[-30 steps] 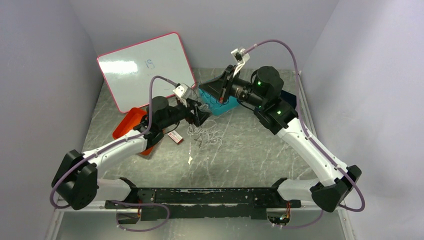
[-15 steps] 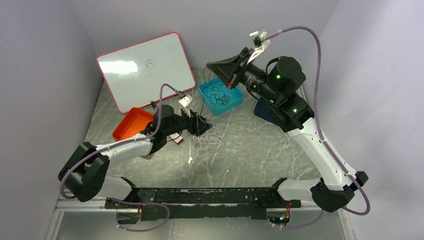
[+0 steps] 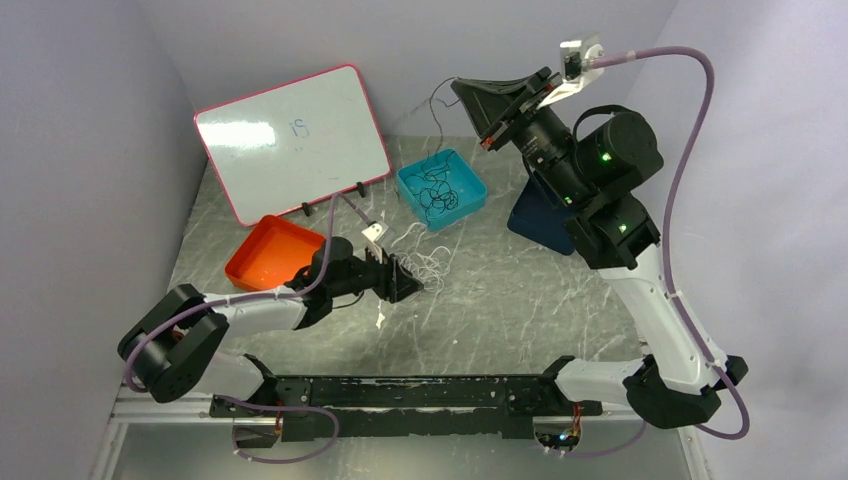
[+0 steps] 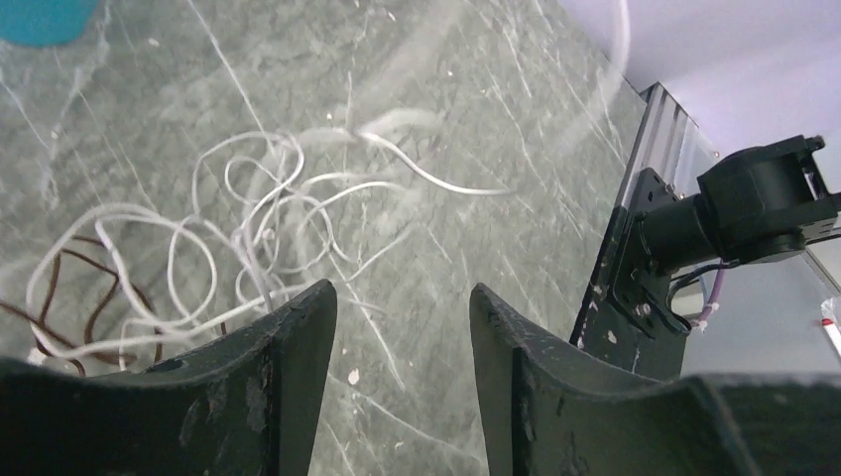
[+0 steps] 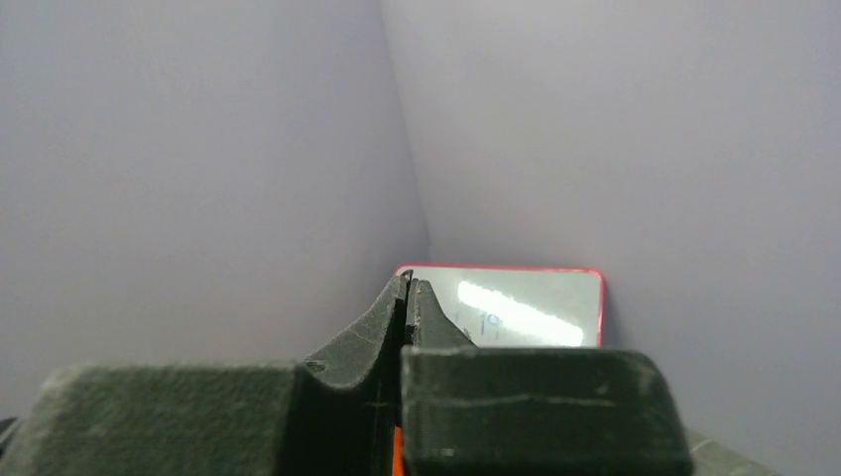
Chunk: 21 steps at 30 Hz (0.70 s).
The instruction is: Untangle the cables
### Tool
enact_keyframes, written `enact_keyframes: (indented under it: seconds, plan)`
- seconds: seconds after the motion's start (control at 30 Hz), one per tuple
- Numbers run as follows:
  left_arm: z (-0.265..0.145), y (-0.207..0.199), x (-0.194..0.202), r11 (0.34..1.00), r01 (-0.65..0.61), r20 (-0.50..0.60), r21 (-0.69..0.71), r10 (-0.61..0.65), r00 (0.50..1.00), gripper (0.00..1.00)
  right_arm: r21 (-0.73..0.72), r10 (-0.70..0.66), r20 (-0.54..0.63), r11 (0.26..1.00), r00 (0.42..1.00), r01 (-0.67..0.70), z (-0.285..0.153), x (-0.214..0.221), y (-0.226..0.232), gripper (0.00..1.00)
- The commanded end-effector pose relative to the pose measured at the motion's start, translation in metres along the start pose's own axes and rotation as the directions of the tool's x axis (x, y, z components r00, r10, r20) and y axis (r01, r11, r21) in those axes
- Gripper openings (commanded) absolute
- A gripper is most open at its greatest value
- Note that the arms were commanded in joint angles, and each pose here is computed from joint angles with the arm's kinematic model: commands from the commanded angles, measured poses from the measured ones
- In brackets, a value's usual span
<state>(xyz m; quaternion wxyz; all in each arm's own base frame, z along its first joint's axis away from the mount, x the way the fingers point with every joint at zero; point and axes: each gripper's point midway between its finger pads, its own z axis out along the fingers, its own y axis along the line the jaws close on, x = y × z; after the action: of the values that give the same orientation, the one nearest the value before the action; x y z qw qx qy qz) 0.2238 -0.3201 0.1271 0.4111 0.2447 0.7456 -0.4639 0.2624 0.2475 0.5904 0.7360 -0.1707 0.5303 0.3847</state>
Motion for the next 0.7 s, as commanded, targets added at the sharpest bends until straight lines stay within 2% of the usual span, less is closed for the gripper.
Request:
enact_keyframes:
  seconds: [0.0,0.37,0.5,0.67]
  plan:
    - [0.002,-0.004,0.005,1.000,0.014,0.020,0.023,-0.014,1.000,0.57,0.051,-0.062,0.123,0.997,0.990,0.056,-0.008,-0.045,-0.003,0.00]
    - [0.004,0.009,0.025,0.999,0.037,-0.015,-0.011,-0.037,0.999,0.50,0.045,-0.098,0.160,0.995,0.982,0.092,-0.011,-0.070,0.002,0.00]
    - [0.003,0.005,0.017,0.999,0.039,0.014,-0.002,-0.039,0.999,0.58,0.036,-0.087,0.144,0.996,0.986,0.083,-0.011,-0.064,0.003,0.00]
    - [-0.010,-0.008,-0.022,1.000,-0.017,0.102,-0.020,0.019,0.995,0.69,0.042,-0.073,0.103,0.997,0.992,0.069,-0.011,-0.047,-0.001,0.00]
